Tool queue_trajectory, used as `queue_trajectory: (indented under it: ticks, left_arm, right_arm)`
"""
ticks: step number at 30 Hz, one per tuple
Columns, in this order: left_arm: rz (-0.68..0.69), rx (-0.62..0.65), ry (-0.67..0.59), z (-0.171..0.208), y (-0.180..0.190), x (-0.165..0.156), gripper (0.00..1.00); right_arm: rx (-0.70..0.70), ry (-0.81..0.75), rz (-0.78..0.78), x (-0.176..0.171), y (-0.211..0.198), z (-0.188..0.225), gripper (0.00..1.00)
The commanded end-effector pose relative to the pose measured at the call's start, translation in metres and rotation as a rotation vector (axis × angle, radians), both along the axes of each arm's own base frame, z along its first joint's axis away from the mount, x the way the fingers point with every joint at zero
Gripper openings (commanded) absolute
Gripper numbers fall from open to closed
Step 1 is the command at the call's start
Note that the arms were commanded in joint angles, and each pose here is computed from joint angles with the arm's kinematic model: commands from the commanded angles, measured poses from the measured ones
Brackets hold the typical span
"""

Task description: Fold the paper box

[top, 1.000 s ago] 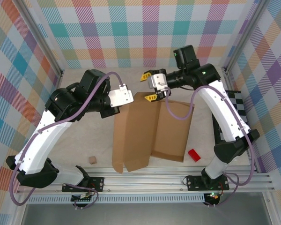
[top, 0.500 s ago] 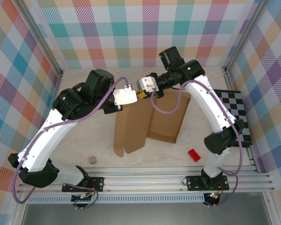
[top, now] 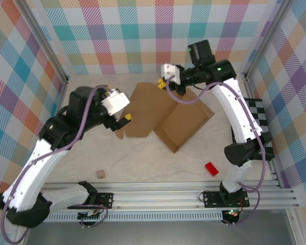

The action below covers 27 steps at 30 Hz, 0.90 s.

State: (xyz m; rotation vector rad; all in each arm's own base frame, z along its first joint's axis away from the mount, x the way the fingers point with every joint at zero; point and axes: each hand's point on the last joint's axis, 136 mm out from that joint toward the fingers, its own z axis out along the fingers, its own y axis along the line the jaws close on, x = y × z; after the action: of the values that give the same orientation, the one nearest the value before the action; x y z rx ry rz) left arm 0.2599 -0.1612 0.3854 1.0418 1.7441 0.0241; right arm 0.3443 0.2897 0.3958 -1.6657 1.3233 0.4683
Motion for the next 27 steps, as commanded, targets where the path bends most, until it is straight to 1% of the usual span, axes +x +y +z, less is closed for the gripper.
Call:
queue_trajectory:
  ticks: [1, 3, 5, 7, 8, 10, 13, 14, 15, 17, 19, 21, 22, 24, 27]
  left_arm:
    - [0.127, -0.297, 0.011, 0.003, 0.007, 0.007, 1.00]
    - [0.216, -0.353, 0.066, -0.021, 0.017, 0.013, 1.00]
    - [0.273, -0.410, 0.142, -0.045, 0.022, 0.020, 1.00]
    - [0.344, -0.468, 0.236, -0.065, 0.032, 0.033, 1.00]
    - [0.380, -0.500, 0.263, -0.069, 0.041, 0.040, 1.00]
    - [0.409, -0.573, 0.299, -0.072, 0.052, 0.054, 0.99]
    - [0.408, -0.644, 0.342, -0.077, 0.064, 0.080, 0.99]
    - [0.401, -0.659, 0.362, -0.081, 0.064, 0.089, 0.99]
    - [0.373, -0.682, 0.391, -0.086, 0.062, 0.098, 0.97]
    - [0.307, -0.725, 0.406, -0.091, 0.055, 0.112, 0.94]
    - [0.188, -0.763, 0.383, -0.089, 0.040, 0.120, 0.94]
    - [0.117, -0.784, 0.358, -0.091, 0.032, 0.124, 0.94]
    - [0.082, -0.784, 0.336, -0.092, 0.029, 0.125, 0.94]
    - [0.056, -0.752, 0.319, -0.101, 0.027, 0.128, 0.94]
    - [0.084, -0.675, 0.393, -0.141, 0.029, 0.135, 0.93]
  right_arm:
    - [0.165, 0.048, -0.194, 0.022, -0.020, 0.048, 0.00]
    - [0.203, 0.082, -0.239, 0.022, -0.033, 0.051, 0.00]
    - [0.256, 0.094, -0.282, 0.023, -0.044, 0.051, 0.00]
    - [0.352, 0.133, -0.345, 0.028, -0.062, 0.051, 0.00]
    - [0.398, 0.148, -0.372, 0.031, -0.072, 0.052, 0.00]
    - [0.484, 0.195, -0.404, 0.033, -0.092, 0.047, 0.00]
    - [0.521, 0.235, -0.368, 0.020, -0.103, 0.036, 0.00]
    - [0.520, 0.246, -0.350, 0.016, -0.104, 0.033, 0.00]
    - [0.521, 0.254, -0.338, 0.012, -0.105, 0.029, 0.00]
    - [0.518, 0.263, -0.312, 0.005, -0.106, 0.022, 0.00]
    - [0.530, 0.275, -0.274, -0.001, -0.107, 0.016, 0.00]
    - [0.538, 0.290, -0.241, -0.005, -0.107, 0.013, 0.00]
    - [0.539, 0.298, -0.233, -0.006, -0.108, 0.010, 0.00]
    - [0.541, 0.313, -0.221, -0.006, -0.107, 0.007, 0.00]
    - [0.549, 0.331, -0.209, -0.005, -0.107, 0.003, 0.00]
